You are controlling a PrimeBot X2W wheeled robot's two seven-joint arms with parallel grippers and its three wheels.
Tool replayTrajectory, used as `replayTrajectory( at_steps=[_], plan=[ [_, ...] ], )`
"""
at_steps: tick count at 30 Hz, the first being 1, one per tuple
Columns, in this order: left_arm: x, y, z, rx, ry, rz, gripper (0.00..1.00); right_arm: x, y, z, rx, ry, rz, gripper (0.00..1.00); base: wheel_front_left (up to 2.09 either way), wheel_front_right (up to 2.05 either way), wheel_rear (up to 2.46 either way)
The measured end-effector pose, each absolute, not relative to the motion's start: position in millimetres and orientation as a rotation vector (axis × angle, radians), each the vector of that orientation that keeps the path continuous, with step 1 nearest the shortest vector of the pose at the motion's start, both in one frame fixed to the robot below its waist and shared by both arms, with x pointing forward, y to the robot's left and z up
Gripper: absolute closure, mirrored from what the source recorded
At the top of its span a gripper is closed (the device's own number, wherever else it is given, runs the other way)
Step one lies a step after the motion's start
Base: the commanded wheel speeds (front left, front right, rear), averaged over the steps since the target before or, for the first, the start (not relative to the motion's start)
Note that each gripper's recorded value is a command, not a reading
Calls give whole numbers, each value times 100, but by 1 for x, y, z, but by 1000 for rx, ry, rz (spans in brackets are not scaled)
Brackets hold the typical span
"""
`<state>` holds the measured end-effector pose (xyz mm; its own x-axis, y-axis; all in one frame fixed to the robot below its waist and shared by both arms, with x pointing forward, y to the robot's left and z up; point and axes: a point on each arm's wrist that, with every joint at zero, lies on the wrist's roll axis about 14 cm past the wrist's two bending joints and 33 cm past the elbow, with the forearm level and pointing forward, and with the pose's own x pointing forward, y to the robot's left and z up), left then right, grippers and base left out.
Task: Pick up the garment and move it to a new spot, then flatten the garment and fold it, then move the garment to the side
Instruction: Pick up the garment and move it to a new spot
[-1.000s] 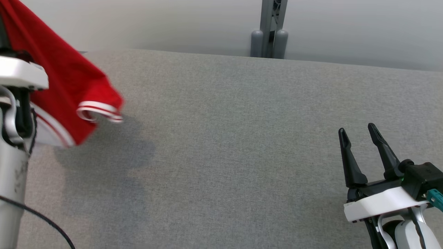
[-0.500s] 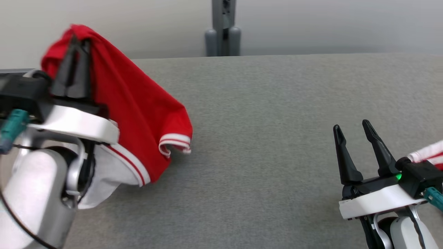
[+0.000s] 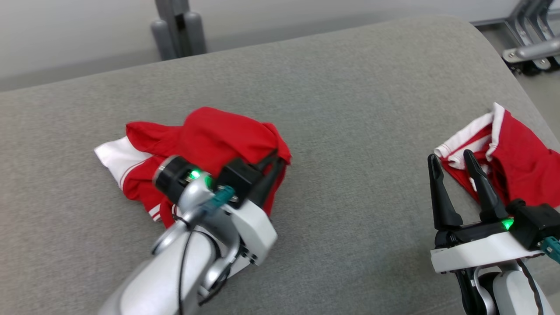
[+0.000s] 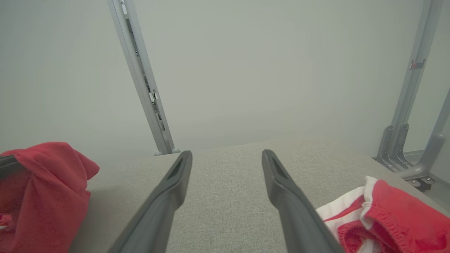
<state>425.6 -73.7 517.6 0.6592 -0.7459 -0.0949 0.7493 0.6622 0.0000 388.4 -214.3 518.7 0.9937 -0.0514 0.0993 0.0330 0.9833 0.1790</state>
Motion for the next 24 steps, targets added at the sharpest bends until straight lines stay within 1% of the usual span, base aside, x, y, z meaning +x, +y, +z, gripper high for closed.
replayTrajectory(
  at_steps=[1,2,3,8,12,13,14,18,24],
  plan=[
    [426,-74,518,40,89,-846,100,388,-214,519,178,-104,-43,0,0,0,0],
    [416,-94,501,47,134,-913,100,387,-220,515,173,-95,-62,0,0,0,0],
    [416,-94,501,47,134,-913,100,387,-220,515,173,-95,-62,0,0,0,0],
    [396,-135,471,47,214,-1059,100,386,-232,505,167,-74,-101,0,0,0,0],
    [381,-147,455,51,264,-1123,100,387,-234,501,164,-63,-108,0,0,0,0],
    [378,-149,452,34,282,-1136,78,387,-235,501,164,-61,-108,0,0,0,0],
    [376,-151,451,30,284,-1143,0,388,-235,500,165,-62,-108,0,0,0,0],
    [365,-159,456,-9,268,-1185,0,389,-236,501,165,-66,-112,0,0,0,0],
    [364,-155,490,-109,191,-1192,0,394,-235,504,157,-80,-104,0,0,0,0]
  ],
)
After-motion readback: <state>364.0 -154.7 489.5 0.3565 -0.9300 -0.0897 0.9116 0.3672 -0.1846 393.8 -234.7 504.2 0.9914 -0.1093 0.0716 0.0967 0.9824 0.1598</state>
